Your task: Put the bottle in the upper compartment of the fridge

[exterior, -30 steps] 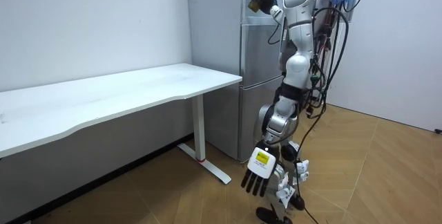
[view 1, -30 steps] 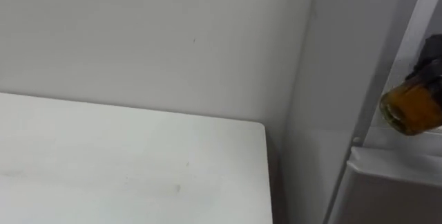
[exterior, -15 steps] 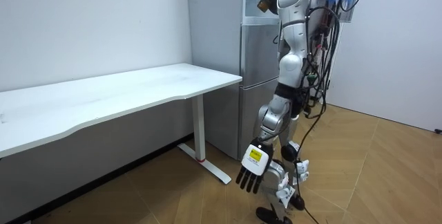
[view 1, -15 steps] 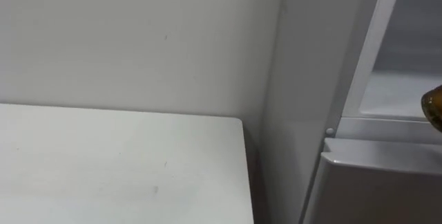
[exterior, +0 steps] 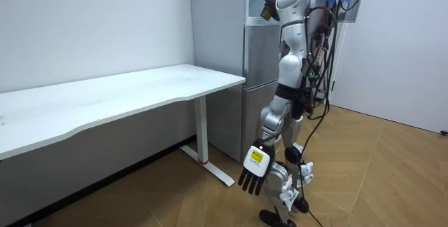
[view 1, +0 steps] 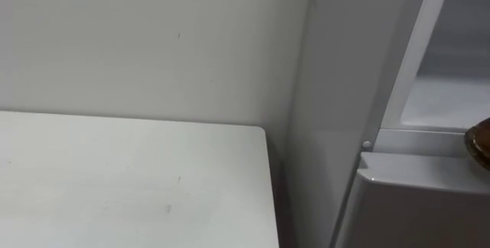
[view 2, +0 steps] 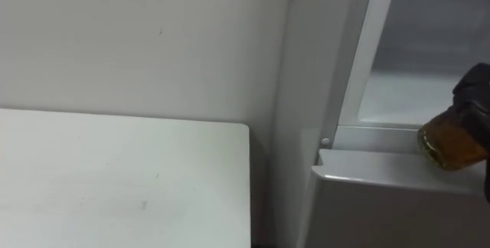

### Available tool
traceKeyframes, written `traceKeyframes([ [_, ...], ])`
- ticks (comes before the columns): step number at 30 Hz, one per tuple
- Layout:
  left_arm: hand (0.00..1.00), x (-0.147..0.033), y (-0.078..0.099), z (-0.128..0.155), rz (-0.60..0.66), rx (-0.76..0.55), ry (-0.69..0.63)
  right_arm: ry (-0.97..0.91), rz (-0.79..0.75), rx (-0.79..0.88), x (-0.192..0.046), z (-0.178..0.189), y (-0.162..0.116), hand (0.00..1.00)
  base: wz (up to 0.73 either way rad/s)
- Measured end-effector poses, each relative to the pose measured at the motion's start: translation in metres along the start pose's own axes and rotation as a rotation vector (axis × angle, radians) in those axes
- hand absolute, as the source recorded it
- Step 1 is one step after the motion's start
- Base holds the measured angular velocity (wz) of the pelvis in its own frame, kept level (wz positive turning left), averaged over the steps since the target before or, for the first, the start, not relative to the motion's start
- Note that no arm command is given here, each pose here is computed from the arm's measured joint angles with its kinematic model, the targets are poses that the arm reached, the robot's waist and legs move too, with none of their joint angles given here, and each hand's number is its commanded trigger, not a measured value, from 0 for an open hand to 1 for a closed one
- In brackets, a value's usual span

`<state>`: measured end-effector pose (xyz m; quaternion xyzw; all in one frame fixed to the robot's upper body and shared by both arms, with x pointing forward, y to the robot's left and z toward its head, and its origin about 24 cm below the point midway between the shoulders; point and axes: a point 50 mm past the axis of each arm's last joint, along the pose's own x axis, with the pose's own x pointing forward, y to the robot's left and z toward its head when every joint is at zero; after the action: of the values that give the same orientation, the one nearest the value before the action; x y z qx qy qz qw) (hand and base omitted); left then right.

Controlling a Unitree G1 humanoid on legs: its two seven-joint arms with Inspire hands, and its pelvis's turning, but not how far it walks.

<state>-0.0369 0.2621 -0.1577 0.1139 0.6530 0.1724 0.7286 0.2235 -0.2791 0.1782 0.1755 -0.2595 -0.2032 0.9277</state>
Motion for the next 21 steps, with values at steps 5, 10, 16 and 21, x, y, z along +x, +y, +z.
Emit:
traceKeyframes([
  [5,0.0,0.0,-0.001,0.0,0.001,-0.004,-0.001,-0.001,-0.004,0.0,0.001,0.001,0.0,1.0,0.0],
  [10,0.0,0.001,-0.002,0.005,0.002,-0.006,-0.008,-0.035,-0.014,0.008,0.009,0.007,0.006,1.0,0.0],
  [16,0.0,0.001,-0.002,0.007,0.001,-0.008,-0.007,-0.045,-0.035,0.012,0.023,0.007,0.007,1.0,0.0],
  [21,0.0,0.001,-0.002,0.006,-0.003,-0.01,0.0,-0.014,-0.071,-0.011,0.031,0.0,-0.001,1.0,0.0],
])
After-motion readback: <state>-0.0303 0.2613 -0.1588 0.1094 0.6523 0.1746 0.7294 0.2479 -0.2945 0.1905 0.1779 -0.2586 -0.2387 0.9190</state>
